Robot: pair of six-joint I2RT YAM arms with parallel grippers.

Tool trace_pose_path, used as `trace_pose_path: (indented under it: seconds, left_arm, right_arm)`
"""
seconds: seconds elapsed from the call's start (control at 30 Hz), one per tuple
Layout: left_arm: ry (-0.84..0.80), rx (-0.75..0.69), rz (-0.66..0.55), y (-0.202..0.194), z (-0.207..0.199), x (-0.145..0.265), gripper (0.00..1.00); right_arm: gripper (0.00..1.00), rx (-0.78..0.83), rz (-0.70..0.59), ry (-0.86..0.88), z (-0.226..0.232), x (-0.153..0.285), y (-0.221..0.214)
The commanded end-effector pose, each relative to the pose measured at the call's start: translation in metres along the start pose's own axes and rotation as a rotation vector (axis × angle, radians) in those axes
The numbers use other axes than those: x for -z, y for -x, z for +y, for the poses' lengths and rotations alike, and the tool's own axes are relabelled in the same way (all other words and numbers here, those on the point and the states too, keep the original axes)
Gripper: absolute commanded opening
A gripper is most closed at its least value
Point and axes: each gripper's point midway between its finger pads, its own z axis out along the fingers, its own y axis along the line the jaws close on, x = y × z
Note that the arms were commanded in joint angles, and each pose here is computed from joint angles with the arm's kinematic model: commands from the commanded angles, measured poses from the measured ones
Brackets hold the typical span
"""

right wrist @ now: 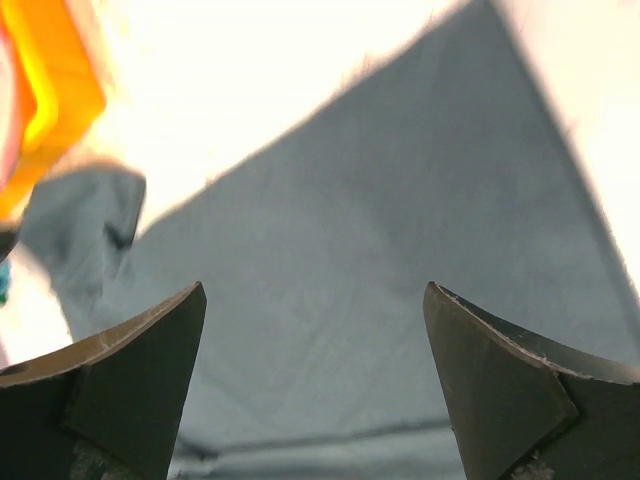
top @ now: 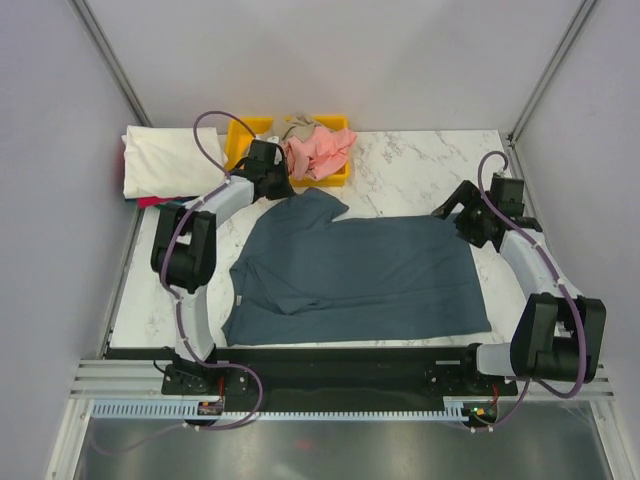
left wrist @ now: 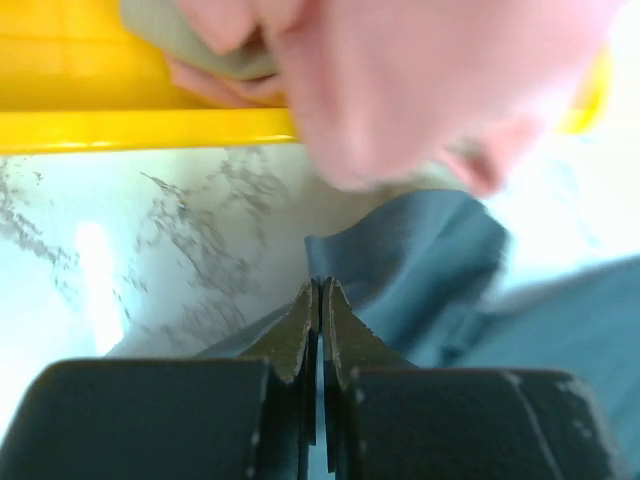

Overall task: Fold and stack the t-shirts
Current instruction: Fold the tshirt

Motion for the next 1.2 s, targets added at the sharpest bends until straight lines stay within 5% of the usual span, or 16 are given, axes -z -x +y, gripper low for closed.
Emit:
trace_pose_path:
  seconds: [0.0, 0.17, 0.63, 1.17]
  left_arm:
    - [-0.105, -0.01, -0.092, 0.035, -0.039, 0.063, 0.02]
    - [-0.144, -0.027, -0.102, 0.023, -0.052, 0.098, 0.02]
    - [-0.125, -0.036, -0.064, -0.002, -0.051, 0.095, 0.02]
    - [-0.115, -0.032, -0.063, -0.004, -0.049, 0.091, 0.02]
  right_arm:
    - [0.97, 0.049, -0.127, -0.074, 0.002, -0.012, 0.051]
    - [0.91, 0.07, -0.128, -0.188, -0.014, -0.045, 0.075]
    - [0.69, 0.102, -0.042, -0.364, -0.07, -0.128, 0.084]
    - [0.33, 0.087, -0.008, -0.342, -0.077, -0.137, 0.071]
